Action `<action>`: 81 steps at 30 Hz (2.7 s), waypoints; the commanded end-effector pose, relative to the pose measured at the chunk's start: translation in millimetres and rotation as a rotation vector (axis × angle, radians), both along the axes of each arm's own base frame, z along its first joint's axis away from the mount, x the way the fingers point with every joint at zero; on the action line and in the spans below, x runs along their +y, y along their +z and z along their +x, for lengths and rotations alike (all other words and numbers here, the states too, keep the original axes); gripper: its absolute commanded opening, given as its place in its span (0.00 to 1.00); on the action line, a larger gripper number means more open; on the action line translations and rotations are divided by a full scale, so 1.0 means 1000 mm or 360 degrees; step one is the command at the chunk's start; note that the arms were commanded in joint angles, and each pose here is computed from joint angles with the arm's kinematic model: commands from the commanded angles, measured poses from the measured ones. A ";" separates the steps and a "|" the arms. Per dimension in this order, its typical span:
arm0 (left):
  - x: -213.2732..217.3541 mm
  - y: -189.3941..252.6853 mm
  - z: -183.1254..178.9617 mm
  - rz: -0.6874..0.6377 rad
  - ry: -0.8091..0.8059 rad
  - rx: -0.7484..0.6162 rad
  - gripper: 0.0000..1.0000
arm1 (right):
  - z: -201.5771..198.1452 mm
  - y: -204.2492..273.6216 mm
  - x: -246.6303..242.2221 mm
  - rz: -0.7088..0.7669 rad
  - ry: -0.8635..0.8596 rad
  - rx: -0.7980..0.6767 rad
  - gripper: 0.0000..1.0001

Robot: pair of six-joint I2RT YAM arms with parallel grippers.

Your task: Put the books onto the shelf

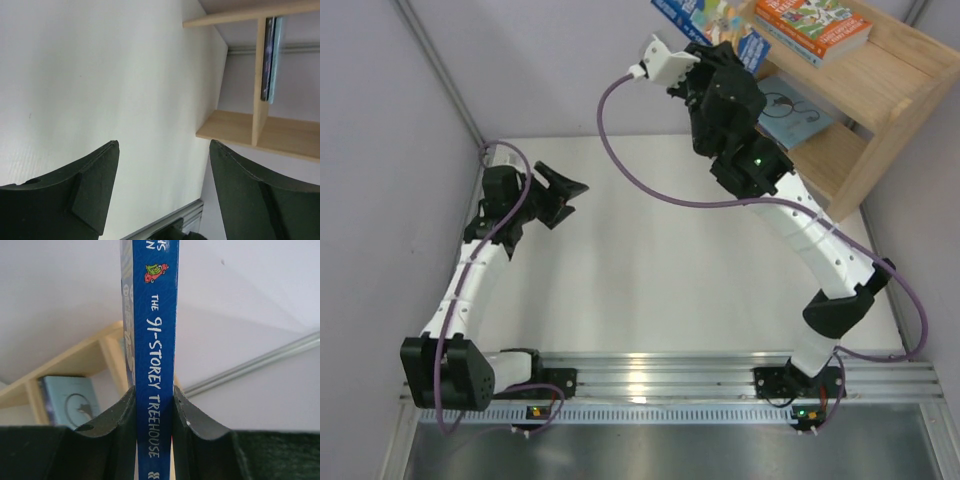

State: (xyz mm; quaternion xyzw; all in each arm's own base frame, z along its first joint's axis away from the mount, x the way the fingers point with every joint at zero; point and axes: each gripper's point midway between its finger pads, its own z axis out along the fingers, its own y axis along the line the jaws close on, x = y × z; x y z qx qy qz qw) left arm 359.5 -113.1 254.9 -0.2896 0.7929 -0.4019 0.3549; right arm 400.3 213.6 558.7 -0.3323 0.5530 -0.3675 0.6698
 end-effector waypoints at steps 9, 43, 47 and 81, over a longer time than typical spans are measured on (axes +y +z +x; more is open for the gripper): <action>-0.060 -0.034 -0.002 0.0195 -0.0317 -0.0035 0.77 | 0.036 0.083 -0.148 -0.0161 -0.0399 -0.0404 0.00; -0.106 -0.051 -0.019 0.0264 -0.0508 -0.0002 0.80 | 0.146 -0.008 -0.188 0.0728 0.0074 -0.0069 0.57; -0.105 -0.055 -0.020 0.0270 -0.0511 -0.0001 0.79 | 0.146 -0.007 -0.181 0.0788 0.0160 -0.0053 0.68; -0.102 -0.065 -0.022 0.0289 -0.0497 0.0020 0.78 | 0.162 -0.022 -0.204 0.1127 0.0189 -0.0024 0.45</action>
